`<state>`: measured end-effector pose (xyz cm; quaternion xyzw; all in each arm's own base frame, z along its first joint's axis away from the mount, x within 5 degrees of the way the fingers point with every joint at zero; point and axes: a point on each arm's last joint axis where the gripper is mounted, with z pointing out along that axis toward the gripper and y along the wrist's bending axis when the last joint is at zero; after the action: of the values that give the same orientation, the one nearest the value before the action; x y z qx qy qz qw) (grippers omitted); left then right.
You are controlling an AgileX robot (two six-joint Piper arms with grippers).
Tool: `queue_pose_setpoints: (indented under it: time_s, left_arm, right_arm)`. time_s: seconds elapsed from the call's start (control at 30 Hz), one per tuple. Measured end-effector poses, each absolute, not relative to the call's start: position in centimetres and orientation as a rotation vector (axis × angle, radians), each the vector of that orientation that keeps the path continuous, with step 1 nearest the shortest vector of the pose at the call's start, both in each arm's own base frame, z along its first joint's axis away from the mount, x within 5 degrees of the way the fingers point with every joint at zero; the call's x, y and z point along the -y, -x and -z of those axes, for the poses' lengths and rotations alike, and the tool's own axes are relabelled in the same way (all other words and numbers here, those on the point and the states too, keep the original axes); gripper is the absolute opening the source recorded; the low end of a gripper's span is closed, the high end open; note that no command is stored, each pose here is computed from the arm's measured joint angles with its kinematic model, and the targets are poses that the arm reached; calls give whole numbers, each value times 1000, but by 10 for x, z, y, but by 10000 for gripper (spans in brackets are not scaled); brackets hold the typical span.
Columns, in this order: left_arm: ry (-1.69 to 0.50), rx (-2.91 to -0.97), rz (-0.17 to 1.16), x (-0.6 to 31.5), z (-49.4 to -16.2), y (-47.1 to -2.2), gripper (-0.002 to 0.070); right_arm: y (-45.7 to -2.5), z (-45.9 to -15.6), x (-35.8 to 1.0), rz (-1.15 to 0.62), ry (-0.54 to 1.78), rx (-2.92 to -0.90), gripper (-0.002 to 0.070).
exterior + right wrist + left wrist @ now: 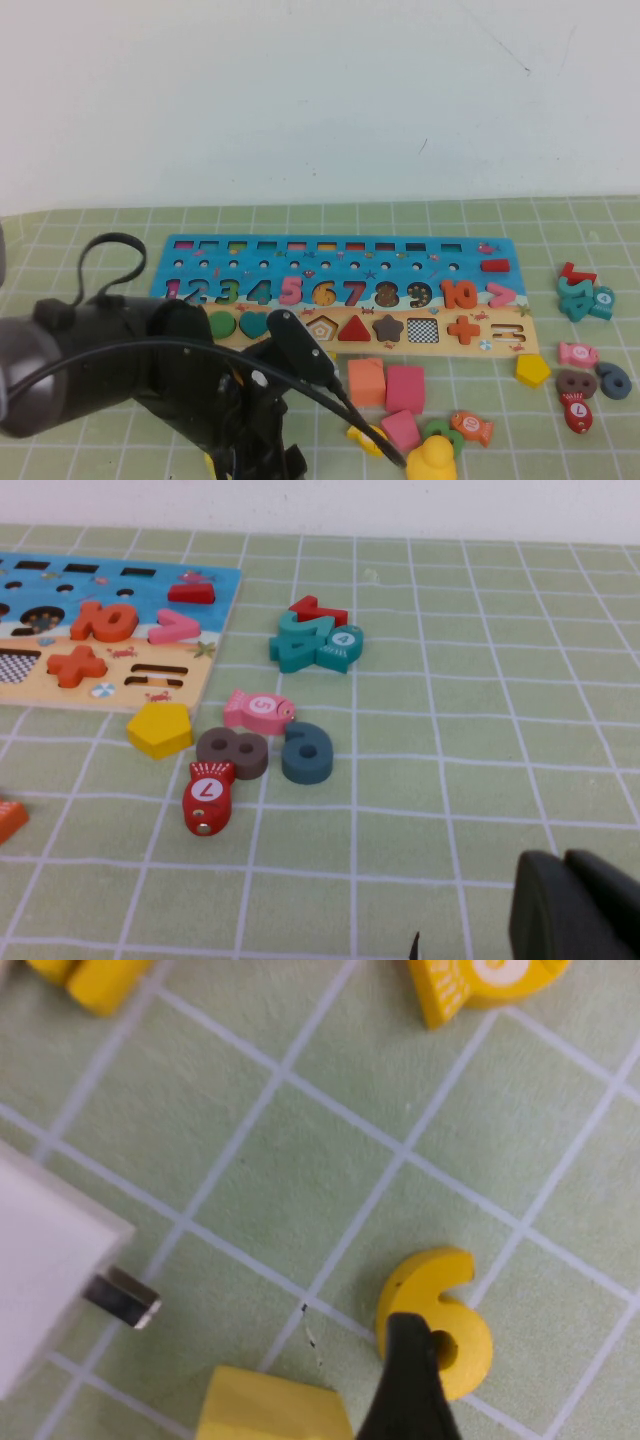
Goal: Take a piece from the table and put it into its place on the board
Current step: Pick up the "number 6"
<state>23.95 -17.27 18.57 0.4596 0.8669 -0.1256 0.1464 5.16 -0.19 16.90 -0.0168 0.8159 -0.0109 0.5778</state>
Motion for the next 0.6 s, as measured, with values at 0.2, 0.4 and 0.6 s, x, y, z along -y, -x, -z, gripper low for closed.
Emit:
queue_pose_setpoints:
  time_s: [0.2, 0.4, 0.6]
  left_arm:
    - [-1381, -2547, 316, 173, -162, -245, 451]
    - [-1398, -2497, 231, 172, -156, -252, 450]
    - [-1402, -2490, 216, 172, -154, -254, 450]
  right_arm:
    - [-52, -169, 2, 25, 39, -1909, -1]
    - [-52, -169, 2, 25, 39, -1909, -1]
    - [-52, -169, 2, 25, 39, -1909, -1]
